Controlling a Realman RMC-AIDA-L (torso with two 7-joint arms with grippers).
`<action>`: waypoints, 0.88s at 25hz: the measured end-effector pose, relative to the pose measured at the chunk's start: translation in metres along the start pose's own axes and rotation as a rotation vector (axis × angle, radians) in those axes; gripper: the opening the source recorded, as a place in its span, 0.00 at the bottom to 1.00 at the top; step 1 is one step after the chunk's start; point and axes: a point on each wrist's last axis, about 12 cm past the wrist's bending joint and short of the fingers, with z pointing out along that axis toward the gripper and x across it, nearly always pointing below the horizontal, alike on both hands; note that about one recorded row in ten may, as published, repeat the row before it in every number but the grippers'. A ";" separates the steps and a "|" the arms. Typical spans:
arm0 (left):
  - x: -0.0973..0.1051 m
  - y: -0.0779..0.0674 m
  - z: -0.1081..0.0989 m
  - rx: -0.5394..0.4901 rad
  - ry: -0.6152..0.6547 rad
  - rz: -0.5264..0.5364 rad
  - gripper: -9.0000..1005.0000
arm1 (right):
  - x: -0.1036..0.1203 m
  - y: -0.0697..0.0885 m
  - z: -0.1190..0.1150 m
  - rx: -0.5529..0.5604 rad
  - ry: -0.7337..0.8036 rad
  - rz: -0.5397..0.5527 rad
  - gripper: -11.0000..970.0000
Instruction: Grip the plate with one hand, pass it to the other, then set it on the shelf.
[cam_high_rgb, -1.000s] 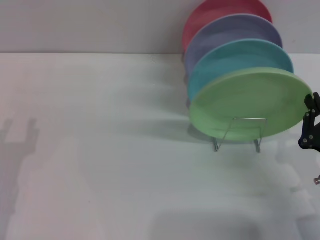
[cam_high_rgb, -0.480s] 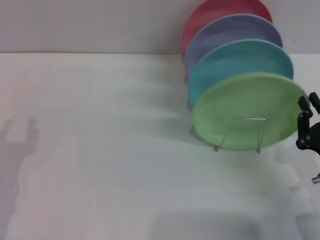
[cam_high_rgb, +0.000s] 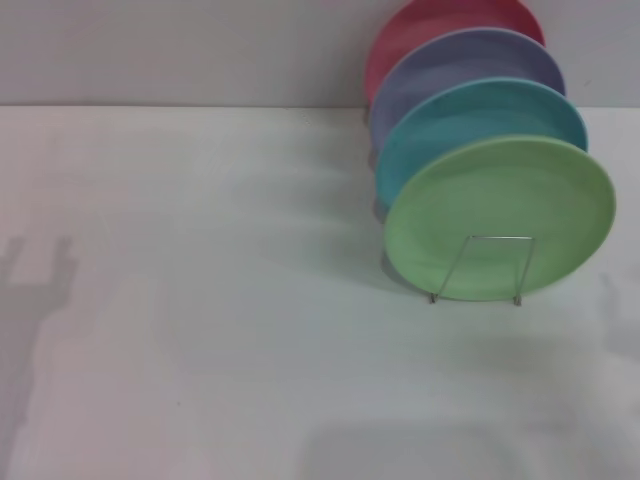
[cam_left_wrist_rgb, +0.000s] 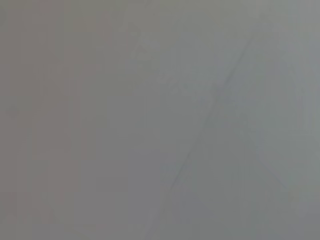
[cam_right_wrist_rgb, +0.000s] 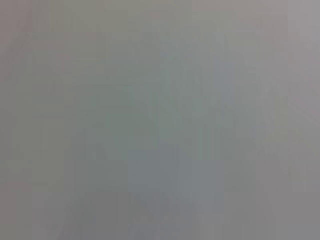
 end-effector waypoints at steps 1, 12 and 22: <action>0.000 0.000 0.000 0.002 -0.002 0.002 0.79 | -0.005 -0.004 -0.006 0.033 -0.024 0.031 0.37; 0.005 -0.002 0.002 0.083 0.055 0.392 0.81 | 0.000 -0.091 -0.039 0.426 0.009 0.308 0.46; 0.029 0.002 0.027 0.035 0.198 0.520 0.81 | 0.023 -0.131 0.005 0.486 0.142 0.264 0.73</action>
